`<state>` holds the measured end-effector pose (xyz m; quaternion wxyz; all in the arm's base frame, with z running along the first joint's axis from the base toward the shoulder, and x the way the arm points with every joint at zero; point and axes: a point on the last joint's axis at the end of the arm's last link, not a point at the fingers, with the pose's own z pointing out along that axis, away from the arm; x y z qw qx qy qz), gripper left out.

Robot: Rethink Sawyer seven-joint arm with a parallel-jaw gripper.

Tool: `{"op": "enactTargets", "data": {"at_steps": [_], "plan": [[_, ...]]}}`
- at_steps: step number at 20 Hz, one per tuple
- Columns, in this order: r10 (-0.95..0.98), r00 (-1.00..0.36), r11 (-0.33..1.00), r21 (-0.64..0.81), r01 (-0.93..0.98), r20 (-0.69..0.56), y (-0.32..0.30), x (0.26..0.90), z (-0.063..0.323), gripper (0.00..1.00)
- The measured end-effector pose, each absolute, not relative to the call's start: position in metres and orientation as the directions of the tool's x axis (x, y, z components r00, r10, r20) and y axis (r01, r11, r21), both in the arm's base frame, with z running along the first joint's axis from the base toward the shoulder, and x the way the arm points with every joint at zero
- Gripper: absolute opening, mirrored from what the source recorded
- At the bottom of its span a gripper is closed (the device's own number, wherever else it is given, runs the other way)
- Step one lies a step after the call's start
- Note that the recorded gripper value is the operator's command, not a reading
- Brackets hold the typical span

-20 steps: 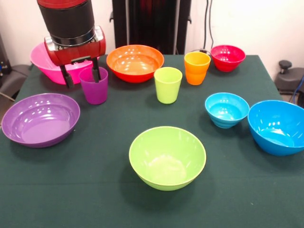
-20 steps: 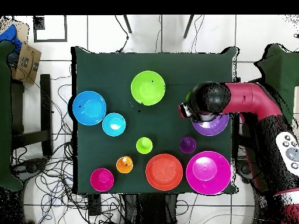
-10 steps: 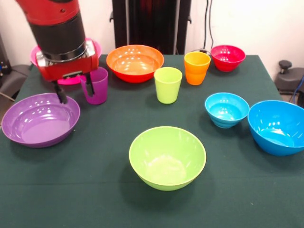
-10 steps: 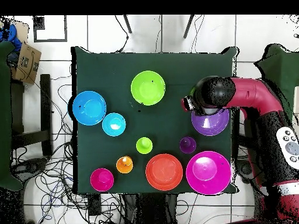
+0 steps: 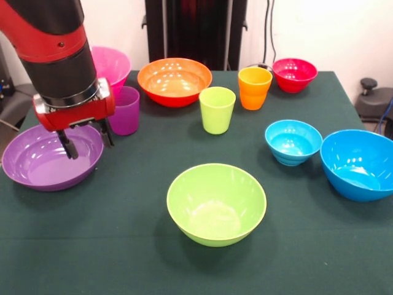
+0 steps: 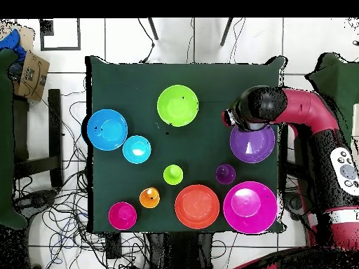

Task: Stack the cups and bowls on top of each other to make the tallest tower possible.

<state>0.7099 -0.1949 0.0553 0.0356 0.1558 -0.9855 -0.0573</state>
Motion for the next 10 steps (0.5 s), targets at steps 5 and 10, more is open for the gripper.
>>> {"op": "enactTargets", "data": {"at_steps": [5,10], "plan": [[-0.326,-0.944,0.94,0.126,-0.318,0.054,-0.1915,0.7095,0.054,1.0],[-0.331,-0.942,0.939,0.12,-0.323,0.053,-0.1897,0.7101,0.0578,1.0]]}}
